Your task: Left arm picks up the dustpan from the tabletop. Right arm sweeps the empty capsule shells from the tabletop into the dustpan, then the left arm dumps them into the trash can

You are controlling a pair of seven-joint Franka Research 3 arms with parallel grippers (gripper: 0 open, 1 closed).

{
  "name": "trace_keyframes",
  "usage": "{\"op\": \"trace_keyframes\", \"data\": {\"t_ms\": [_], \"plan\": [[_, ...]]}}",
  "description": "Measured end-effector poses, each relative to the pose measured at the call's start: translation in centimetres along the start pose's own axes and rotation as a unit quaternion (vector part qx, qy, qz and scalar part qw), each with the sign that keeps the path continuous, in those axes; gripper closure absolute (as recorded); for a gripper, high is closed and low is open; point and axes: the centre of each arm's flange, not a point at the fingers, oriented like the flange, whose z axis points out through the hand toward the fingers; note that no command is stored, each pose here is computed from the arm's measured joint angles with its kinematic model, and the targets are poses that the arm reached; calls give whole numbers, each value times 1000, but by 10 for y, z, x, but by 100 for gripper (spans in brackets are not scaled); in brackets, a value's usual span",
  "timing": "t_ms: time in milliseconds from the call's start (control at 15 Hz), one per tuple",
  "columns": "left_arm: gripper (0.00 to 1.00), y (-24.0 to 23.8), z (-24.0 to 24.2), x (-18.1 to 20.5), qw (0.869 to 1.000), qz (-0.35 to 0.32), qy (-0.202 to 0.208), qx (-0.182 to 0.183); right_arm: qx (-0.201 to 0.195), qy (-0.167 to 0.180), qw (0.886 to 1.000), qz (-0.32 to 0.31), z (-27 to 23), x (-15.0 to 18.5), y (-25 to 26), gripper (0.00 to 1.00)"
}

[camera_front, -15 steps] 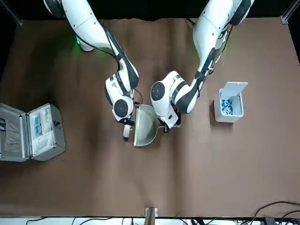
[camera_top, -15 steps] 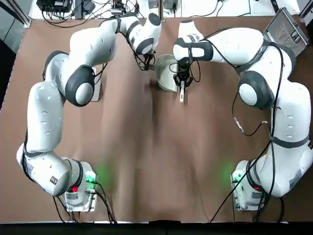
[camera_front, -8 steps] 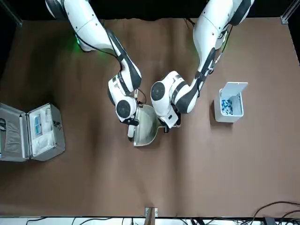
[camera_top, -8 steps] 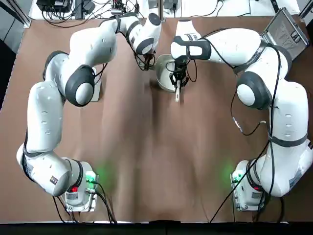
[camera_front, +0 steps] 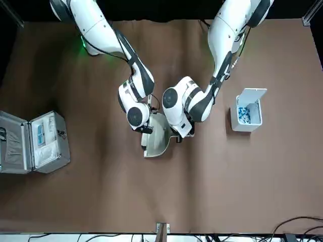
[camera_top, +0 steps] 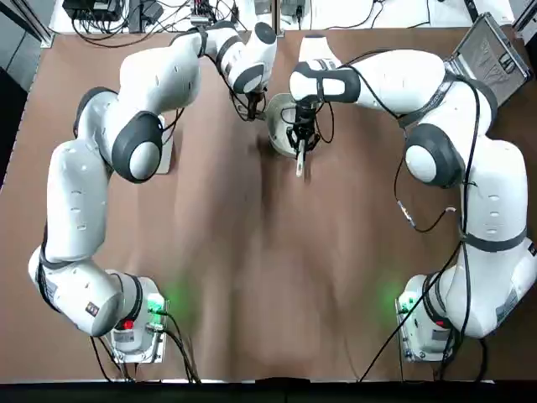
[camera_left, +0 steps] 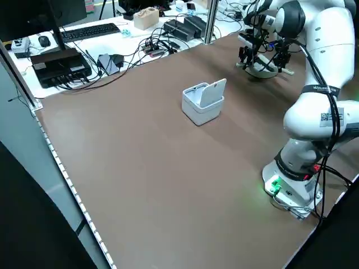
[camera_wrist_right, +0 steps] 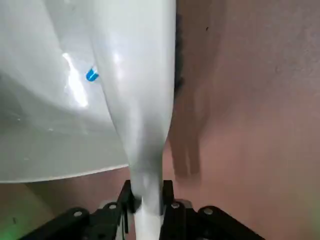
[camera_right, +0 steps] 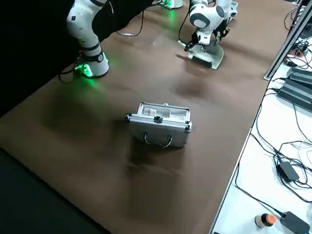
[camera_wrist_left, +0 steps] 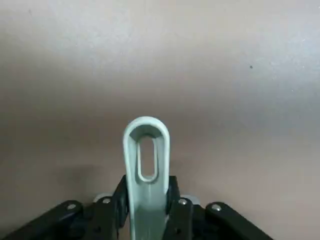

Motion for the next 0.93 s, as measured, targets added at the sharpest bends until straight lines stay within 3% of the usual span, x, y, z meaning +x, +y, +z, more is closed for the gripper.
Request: {"op": "trace_keyframes", "data": {"t_ms": [933], "plan": [[67,0,0,0,1000,0,0,0,27,-17,999,-10,12,-9,-35,73]]}}
